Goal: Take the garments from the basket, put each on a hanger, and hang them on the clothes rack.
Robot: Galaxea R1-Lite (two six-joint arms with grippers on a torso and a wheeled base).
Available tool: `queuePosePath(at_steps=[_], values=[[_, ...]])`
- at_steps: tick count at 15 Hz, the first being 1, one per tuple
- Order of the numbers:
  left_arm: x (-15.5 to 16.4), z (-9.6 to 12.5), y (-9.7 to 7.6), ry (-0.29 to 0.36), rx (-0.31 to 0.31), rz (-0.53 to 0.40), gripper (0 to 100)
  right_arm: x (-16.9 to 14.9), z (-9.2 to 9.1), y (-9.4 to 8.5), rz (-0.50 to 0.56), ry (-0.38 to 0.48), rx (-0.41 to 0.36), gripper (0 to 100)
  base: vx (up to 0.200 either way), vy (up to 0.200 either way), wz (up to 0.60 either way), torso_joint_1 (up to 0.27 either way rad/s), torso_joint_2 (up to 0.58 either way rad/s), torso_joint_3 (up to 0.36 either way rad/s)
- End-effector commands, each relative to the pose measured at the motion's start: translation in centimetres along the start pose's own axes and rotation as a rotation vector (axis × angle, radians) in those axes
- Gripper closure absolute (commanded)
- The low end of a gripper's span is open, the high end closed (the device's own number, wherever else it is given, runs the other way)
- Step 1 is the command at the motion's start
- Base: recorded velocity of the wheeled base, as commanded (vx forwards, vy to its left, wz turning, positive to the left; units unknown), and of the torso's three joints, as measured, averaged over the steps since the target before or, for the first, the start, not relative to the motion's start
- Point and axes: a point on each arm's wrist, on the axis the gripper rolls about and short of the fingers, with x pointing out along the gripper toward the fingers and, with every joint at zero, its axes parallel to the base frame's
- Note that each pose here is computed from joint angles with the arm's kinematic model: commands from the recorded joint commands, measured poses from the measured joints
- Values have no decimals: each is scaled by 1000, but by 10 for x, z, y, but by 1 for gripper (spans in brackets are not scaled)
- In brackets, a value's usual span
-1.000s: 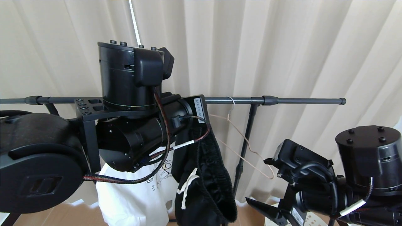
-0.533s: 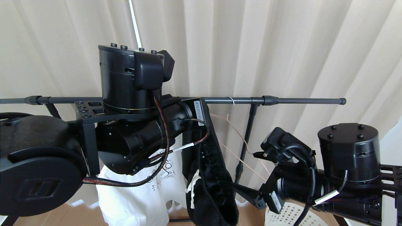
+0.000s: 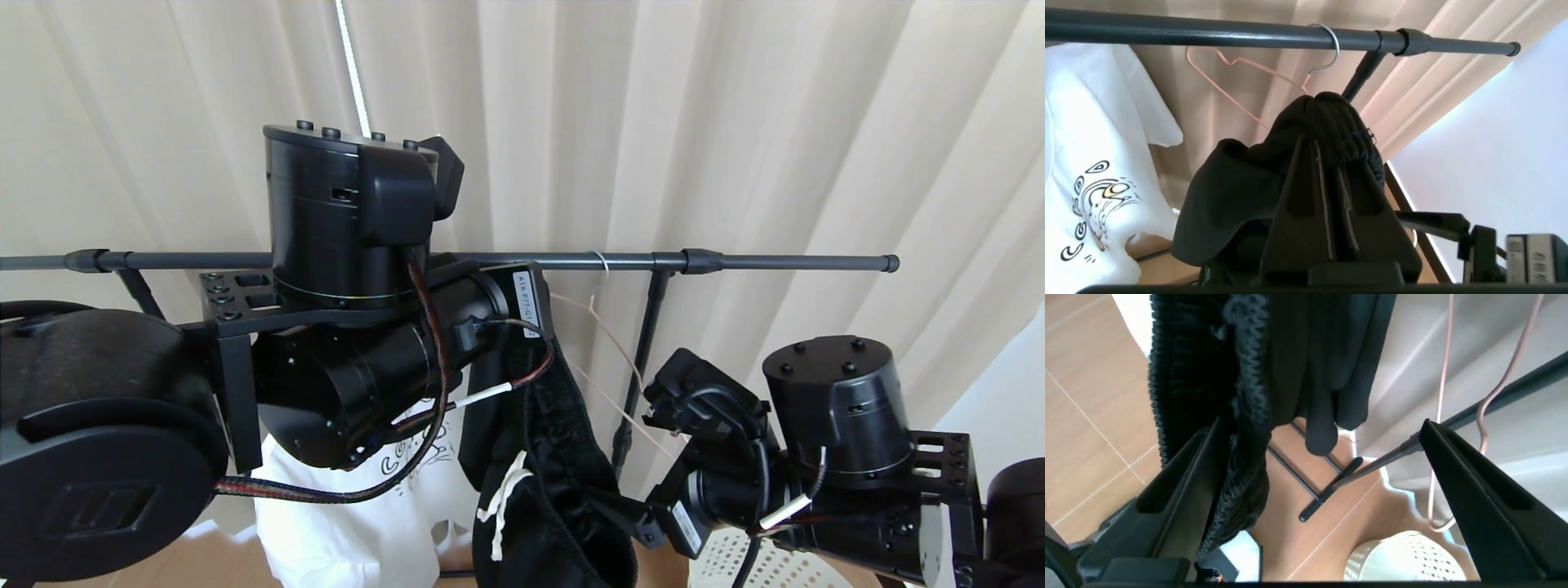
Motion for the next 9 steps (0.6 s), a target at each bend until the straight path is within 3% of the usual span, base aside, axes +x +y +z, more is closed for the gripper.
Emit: queuePosePath(at_steps=[1,9], values=[[0,-1,-1,-1,-1,-4,100,19,-4,1,2,47,30,0,0,0,0,0,0,0],[-1,-2,-2,-1,0,-11,100,31,-9,2,-1,48,47,0,0,0,0,0,0,0]])
